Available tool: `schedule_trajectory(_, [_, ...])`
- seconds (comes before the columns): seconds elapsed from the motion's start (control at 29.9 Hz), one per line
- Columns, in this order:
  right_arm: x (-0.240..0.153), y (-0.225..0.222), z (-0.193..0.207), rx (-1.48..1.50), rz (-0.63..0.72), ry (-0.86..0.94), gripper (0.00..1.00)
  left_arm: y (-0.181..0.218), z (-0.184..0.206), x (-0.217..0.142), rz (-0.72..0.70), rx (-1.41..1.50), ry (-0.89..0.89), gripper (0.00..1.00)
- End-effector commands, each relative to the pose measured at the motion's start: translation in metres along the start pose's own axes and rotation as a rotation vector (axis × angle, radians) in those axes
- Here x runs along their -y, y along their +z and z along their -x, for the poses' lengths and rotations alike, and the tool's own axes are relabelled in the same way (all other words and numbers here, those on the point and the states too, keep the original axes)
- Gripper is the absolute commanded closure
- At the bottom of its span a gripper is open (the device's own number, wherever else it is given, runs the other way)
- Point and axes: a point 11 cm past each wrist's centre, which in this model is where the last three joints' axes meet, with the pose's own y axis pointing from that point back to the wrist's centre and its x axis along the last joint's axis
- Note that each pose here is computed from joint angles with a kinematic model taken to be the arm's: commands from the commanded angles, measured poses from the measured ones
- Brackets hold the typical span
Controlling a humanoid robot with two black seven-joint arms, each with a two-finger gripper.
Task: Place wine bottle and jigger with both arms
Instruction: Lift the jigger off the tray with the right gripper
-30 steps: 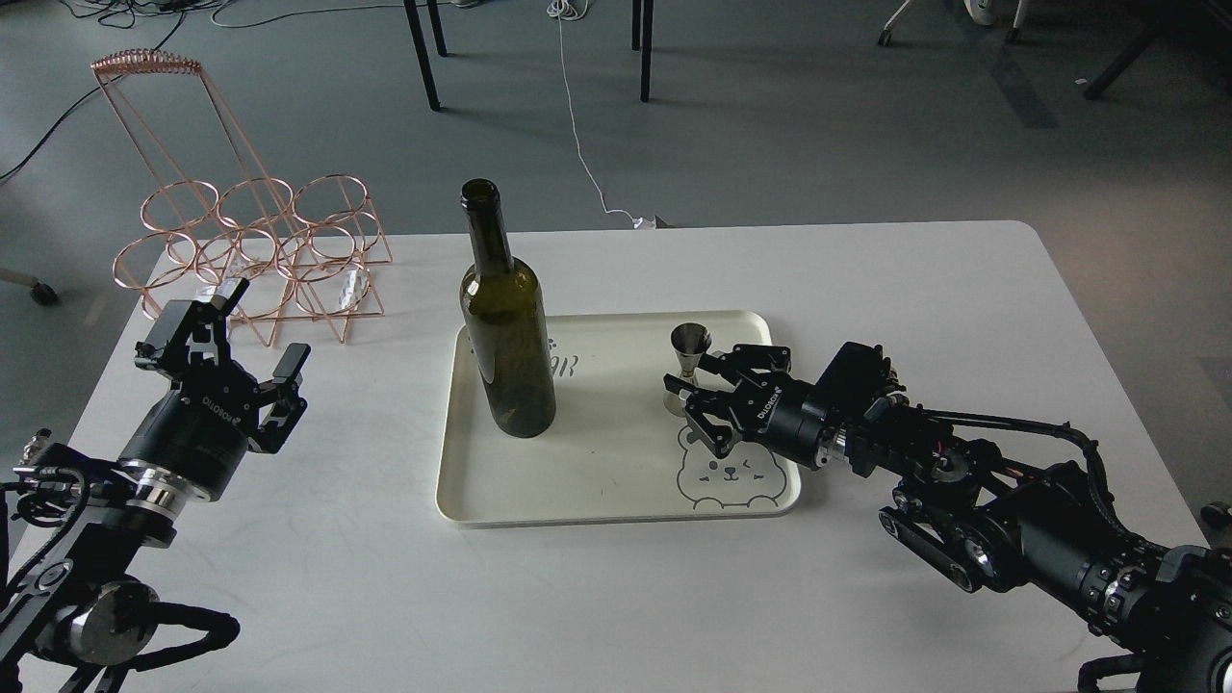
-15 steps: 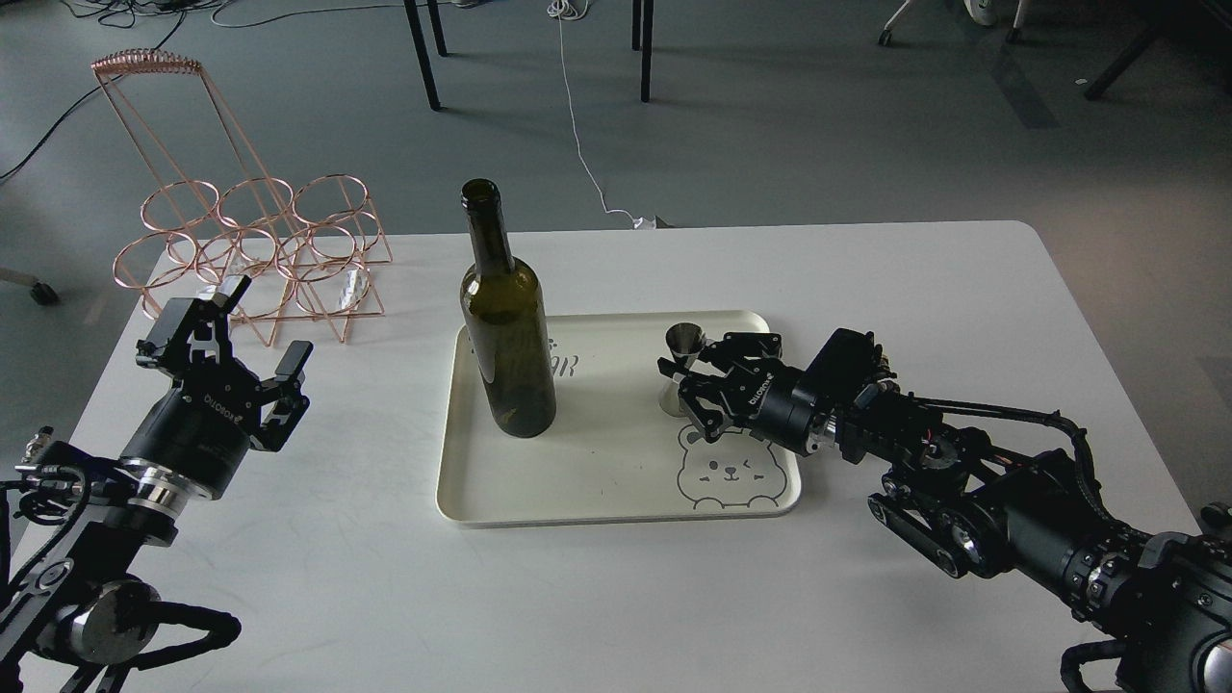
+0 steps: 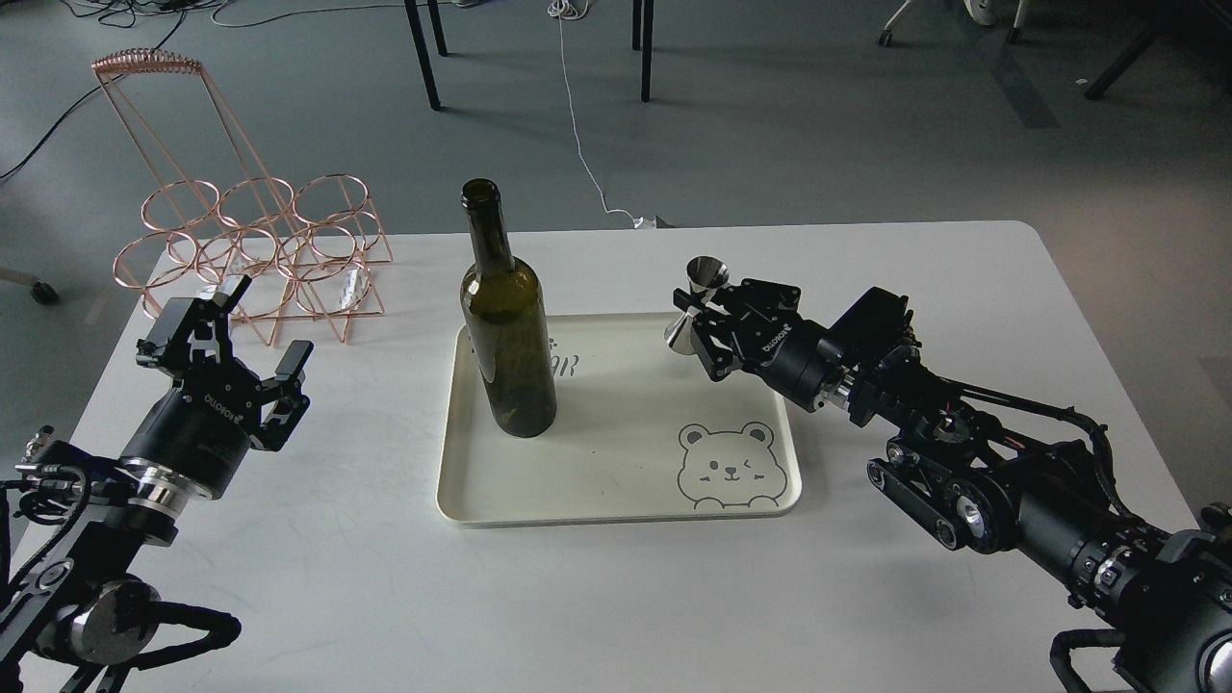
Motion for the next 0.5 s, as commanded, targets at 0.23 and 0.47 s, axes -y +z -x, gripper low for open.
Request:
schedule_trajectory(0.23, [-0.102,0.089,-0.003,0.017,0.256,-0.011,0.85,0.002,0.0,0.0,0.002,0.005,-0.002,0.02])
schedule_trajectory(0.47, [-0.156,0.103,0.025,0.044,0.342,-0.094,0.84,0.002,0.002,0.001,0.003,0.004,-0.009,0.02])
